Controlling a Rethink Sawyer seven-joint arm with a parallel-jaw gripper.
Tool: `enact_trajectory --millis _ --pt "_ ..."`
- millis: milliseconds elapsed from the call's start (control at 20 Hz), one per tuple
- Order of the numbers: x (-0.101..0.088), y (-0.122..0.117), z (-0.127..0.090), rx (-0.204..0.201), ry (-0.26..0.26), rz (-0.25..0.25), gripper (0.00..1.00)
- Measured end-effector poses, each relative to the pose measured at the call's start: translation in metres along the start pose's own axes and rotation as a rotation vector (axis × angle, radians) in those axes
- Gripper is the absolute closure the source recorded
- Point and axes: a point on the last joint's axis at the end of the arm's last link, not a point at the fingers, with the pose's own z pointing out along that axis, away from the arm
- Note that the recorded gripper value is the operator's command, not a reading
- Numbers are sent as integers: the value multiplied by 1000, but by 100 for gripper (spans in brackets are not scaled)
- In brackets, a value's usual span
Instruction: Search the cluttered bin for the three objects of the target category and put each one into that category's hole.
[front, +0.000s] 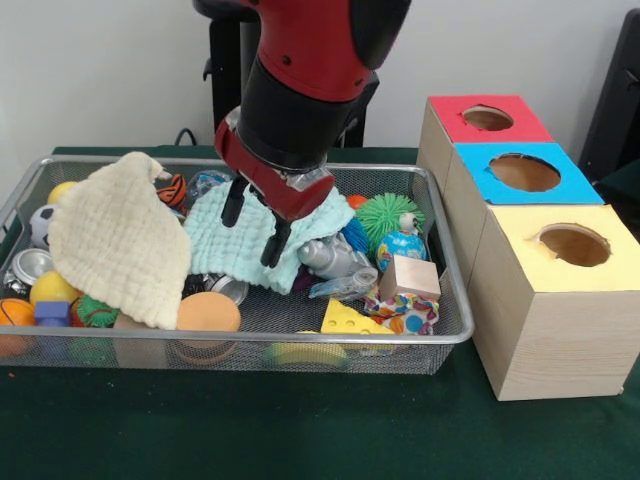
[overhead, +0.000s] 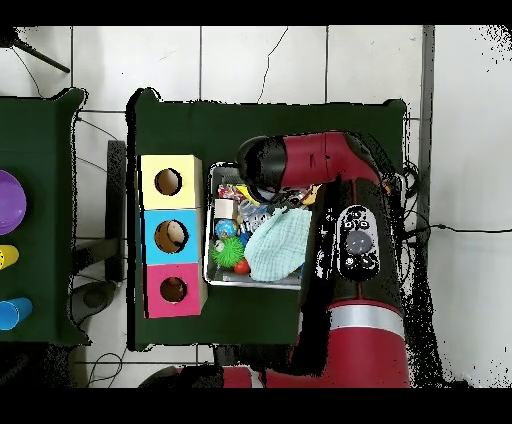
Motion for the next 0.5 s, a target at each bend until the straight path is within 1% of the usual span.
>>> enact_trajectory --millis 500 --pt "7 2 15 14 18 -11 0"
